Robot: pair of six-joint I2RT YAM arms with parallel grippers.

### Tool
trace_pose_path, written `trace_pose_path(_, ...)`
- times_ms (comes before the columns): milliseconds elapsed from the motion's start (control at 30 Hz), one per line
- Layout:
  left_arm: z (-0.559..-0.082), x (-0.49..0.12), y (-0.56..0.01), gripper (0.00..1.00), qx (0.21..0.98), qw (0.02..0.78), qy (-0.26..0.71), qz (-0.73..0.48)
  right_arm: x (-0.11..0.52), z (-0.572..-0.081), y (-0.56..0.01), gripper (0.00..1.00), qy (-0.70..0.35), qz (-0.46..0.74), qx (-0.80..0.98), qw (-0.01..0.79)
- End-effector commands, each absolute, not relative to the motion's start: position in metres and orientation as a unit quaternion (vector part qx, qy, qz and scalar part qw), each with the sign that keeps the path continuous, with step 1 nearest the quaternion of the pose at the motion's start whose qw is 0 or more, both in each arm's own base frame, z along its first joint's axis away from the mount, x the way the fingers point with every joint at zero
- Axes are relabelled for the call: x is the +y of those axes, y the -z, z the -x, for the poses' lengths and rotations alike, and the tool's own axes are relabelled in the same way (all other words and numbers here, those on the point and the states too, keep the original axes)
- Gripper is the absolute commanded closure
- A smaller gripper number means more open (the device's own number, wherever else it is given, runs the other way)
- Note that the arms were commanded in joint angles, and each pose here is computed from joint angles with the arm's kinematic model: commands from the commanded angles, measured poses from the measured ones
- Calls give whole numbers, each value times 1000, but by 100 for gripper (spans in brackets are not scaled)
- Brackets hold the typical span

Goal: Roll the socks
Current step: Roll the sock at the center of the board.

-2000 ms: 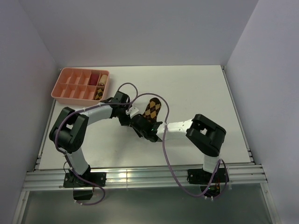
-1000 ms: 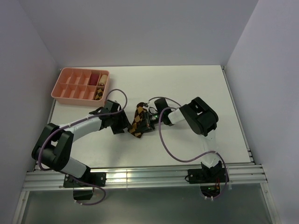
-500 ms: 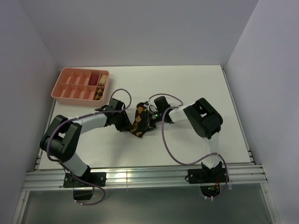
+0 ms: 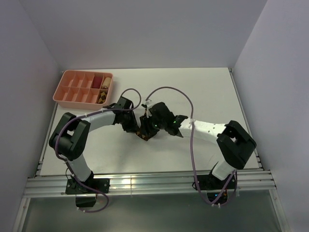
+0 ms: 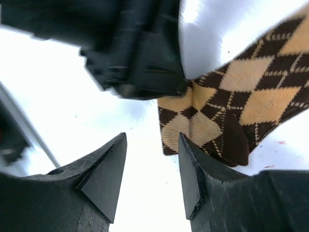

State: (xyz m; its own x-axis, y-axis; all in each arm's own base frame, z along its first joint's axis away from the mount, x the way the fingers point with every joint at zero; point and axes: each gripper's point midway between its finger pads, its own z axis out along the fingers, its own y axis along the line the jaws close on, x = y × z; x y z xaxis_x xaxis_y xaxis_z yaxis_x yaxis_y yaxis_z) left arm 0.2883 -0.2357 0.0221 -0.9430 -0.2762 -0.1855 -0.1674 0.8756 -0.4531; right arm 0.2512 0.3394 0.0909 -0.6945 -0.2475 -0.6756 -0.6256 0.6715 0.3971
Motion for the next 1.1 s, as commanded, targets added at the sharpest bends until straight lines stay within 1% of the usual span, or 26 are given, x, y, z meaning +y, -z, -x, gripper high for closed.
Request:
trace_pose_path(0,-281,-218,1,72,978,106,159,88,329,-256,-90,46,-214,299,855,366)
trace_pose_path(100,-288,-221,1,71,979,105,156,75,330,-259,-87,47,-169,311,851,388)
trace_pose_path(300,-299,-226,-2,72,981,105,154,53,341,-254,-68,50,-114,340,842,403)
trace_pose_path(600,-300,-227,-1,71,984,98,150,24,335,-255,-30,51,-54,361,846,388)
trace_pose_path(700,-301,-229,-2,71,983,97,156,16,333,-257,-18,53,-40,364,849,379)
trace_pose_path(767,-302,-231,-4,71,982,98,161,5,332,-257,-6,59,-30,367,853,370)
trace_pose_path(800,-301,-232,-5,71,982,96,164,0,330,-257,-2,64,-25,368,854,367)
trace_pose_path(833,-301,-231,-5,71,982,97,162,-5,329,-257,1,75,-21,367,856,365)
trace_pose_path(900,-307,-230,-10,69,981,110,159,-5,330,-252,8,86,-38,368,861,349)
trace_pose_path(933,-308,-230,-13,68,980,114,160,-3,329,-252,9,98,-48,363,865,342)
trace_pose_path(967,-311,-230,-19,66,979,123,165,-1,328,-250,8,100,-61,360,868,337)
trace_pose_path(1000,-314,-230,-24,61,977,131,168,3,333,-243,9,100,-91,359,873,318)
trace_pose_path(1067,-324,-226,-39,54,972,155,177,24,332,-244,3,100,-122,346,879,303)
